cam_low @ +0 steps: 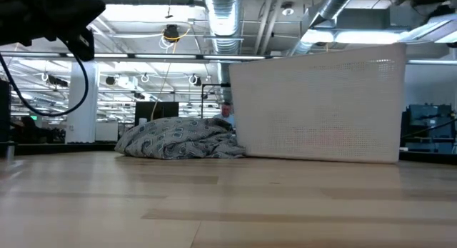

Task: Pick & place medical supplies in basket/bin
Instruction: Return to Home Position

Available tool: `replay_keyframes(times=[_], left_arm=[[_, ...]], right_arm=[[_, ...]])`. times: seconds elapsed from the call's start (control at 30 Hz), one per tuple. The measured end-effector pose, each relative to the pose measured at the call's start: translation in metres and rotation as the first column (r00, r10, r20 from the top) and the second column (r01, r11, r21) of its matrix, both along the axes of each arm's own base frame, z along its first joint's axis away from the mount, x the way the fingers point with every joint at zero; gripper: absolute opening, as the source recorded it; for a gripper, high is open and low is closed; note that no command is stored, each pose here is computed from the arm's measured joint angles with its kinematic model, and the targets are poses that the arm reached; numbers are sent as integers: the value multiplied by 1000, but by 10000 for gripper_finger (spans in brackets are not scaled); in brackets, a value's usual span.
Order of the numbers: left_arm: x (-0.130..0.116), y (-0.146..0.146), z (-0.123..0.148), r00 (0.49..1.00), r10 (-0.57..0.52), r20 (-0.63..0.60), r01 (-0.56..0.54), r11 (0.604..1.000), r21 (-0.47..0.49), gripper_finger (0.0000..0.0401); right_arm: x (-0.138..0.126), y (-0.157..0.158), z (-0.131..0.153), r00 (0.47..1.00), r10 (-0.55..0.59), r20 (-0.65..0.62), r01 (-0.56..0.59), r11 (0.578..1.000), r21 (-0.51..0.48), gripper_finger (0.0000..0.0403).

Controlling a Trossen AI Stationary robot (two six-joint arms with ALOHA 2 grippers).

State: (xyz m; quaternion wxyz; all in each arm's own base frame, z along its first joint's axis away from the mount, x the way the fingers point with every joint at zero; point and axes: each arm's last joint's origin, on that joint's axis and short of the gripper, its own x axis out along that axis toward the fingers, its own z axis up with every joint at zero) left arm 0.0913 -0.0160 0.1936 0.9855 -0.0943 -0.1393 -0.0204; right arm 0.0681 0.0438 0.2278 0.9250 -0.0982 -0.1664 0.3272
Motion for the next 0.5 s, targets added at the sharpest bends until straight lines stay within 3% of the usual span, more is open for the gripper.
replay_keyframes(times=[0.17,0.5], left_arm=[[1,0,-2,1000,-6,-24,5,1000,-7,1],[1,1,-2,1000,16,-23,-17,1000,-26,1]], right_arm=[[-1,5,-12,987,111,-117,-119,991,-60,249],[7,8,-37,987,57,-148,-69,994,-79,249]])
